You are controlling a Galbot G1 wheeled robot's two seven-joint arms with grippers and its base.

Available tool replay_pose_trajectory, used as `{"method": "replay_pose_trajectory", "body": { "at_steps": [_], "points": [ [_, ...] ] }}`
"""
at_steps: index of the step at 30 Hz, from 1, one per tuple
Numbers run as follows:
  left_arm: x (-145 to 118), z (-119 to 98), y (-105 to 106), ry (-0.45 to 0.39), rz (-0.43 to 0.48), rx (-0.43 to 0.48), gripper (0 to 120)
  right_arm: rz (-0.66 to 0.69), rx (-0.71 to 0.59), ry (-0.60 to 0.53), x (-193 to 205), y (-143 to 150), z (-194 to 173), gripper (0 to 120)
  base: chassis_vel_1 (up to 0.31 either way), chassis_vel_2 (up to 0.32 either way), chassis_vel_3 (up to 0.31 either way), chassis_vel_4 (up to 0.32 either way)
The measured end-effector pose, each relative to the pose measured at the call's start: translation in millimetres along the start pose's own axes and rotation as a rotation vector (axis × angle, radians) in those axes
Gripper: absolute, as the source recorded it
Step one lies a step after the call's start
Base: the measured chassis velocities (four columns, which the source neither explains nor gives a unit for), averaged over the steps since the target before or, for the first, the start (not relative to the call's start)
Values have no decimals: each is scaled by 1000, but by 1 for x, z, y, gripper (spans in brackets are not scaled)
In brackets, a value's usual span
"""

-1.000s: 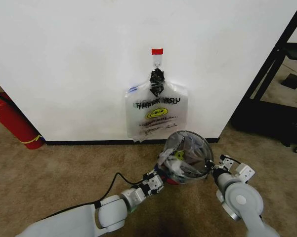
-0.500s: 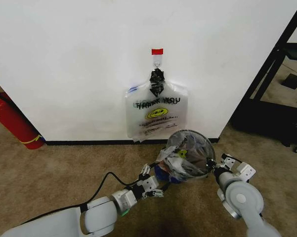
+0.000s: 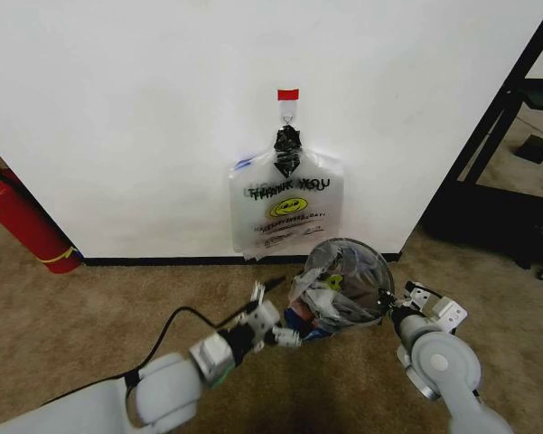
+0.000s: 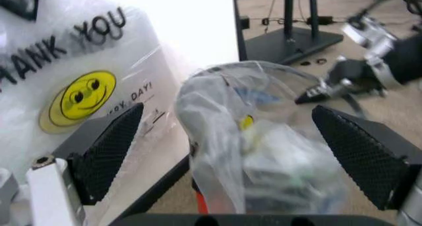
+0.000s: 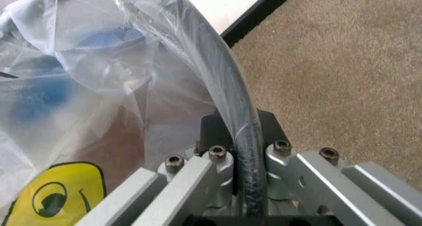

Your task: Pick up the garbage bag from the wall and place it over the trash bin.

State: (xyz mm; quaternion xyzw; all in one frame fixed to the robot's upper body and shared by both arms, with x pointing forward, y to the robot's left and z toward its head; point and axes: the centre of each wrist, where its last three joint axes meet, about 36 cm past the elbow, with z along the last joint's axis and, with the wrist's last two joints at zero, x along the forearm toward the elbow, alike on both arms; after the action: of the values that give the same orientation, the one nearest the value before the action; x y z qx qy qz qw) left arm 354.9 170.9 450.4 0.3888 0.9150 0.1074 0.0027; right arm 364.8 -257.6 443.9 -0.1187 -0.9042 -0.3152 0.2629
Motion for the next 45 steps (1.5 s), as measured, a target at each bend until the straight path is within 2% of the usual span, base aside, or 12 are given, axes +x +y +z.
{"method": "replay_pose_trajectory", "body": {
  "at_steps": [5,9,10,14,18,22,24,28,30,33,39,45],
  "points": [
    [-3,8,6,32,-2,16,96,-7,6,4,0,2,1,0,0,0,0,0],
    [-6,15,4,51,8,22,84,-7,7,3,2,2,1,0,0,0,0,0],
    [-6,15,4,51,8,22,84,-7,7,3,2,2,1,0,0,0,0,0],
    [-7,24,6,69,9,11,65,-11,6,3,3,3,1,0,0,0,0,0],
    [-7,26,6,73,11,6,55,-12,6,6,3,3,1,0,0,0,0,0],
    [-9,28,5,72,13,5,36,-14,6,11,4,4,3,0,0,0,0,0],
    [-10,28,4,72,13,5,32,-15,6,11,4,4,3,0,0,0,0,0],
    [-10,30,5,76,15,2,15,-15,7,13,4,4,3,0,0,0,0,0],
    [-10,30,5,76,15,2,12,-15,7,13,4,4,3,0,0,0,0,0],
    [-10,32,5,81,13,1,1,-16,8,15,5,4,4,0,0,0,0,0],
    [-11,29,5,72,10,7,0,-17,8,19,5,5,5,0,0,0,0,0],
    [-16,15,12,62,-20,45,0,-17,11,23,6,5,6,0,0,0,0,0]
  ]
}}
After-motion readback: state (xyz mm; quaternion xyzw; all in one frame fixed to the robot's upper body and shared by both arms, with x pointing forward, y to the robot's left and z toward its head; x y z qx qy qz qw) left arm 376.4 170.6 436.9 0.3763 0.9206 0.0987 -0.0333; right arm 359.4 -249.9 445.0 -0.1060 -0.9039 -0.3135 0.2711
